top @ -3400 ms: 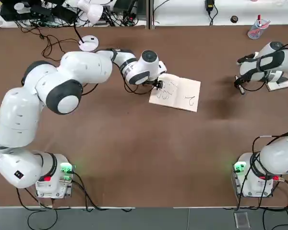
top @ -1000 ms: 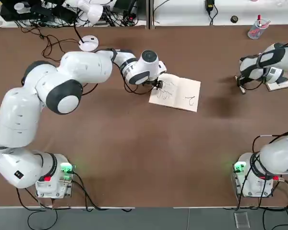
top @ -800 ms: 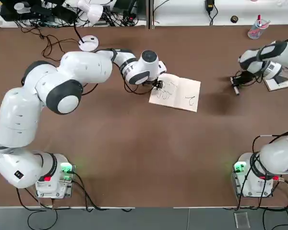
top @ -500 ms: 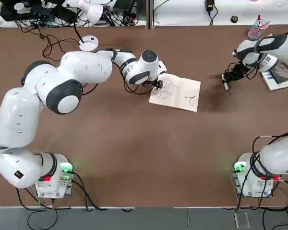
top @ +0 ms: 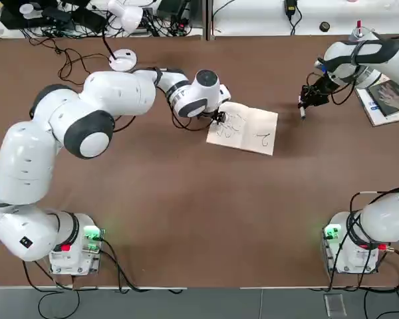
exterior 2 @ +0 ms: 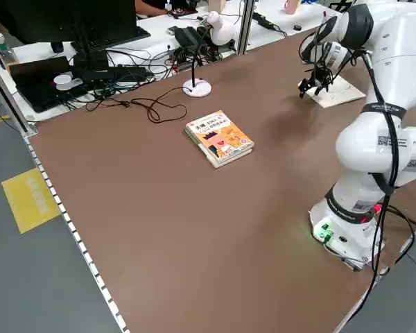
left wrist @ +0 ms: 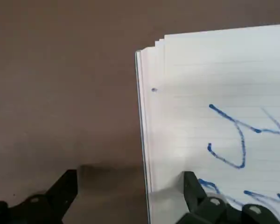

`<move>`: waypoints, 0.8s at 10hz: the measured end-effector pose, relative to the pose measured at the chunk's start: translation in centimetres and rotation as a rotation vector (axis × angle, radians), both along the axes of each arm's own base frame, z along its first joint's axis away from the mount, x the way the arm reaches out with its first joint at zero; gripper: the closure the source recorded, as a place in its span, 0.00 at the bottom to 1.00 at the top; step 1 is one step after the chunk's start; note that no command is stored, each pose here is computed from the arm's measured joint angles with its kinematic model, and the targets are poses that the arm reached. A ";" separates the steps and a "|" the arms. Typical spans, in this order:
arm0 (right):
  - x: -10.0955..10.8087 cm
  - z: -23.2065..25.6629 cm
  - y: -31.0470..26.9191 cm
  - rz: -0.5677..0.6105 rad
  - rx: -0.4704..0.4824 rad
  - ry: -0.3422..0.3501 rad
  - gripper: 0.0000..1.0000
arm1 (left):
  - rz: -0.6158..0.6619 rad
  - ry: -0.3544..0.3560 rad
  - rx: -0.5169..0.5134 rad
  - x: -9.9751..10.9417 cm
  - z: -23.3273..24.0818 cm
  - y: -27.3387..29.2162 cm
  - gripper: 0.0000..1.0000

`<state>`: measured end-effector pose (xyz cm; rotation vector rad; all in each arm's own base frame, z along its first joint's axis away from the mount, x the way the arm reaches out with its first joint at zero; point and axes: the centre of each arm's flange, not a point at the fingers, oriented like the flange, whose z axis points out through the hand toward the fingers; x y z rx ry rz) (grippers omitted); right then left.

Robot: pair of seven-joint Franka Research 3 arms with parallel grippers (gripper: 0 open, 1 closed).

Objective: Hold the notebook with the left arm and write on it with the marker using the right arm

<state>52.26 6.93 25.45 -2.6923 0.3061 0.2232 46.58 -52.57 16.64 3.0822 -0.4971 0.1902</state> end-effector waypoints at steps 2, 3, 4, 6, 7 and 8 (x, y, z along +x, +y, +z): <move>-0.3 0.7 1.7 -0.129 0.067 0.066 0.83 | 0.000 0.000 0.000 0.0 0.0 0.0 0.00; -0.5 1.1 2.9 -0.199 0.122 0.107 0.83 | 0.000 0.000 0.000 0.0 0.0 0.0 0.00; -0.7 1.6 4.0 -0.262 0.175 0.147 0.83 | 0.000 0.000 0.000 0.0 0.0 0.0 0.00; -1.0 2.6 5.9 -0.369 0.259 0.228 0.83 | 0.000 0.000 0.000 0.0 0.0 0.0 0.00; -1.1 3.0 6.5 -0.413 0.305 0.269 0.83 | 0.000 0.000 0.000 0.0 0.0 0.0 0.00; -1.2 3.1 7.0 -0.447 0.357 0.310 0.83 | 0.000 0.000 0.000 0.0 0.0 0.0 0.00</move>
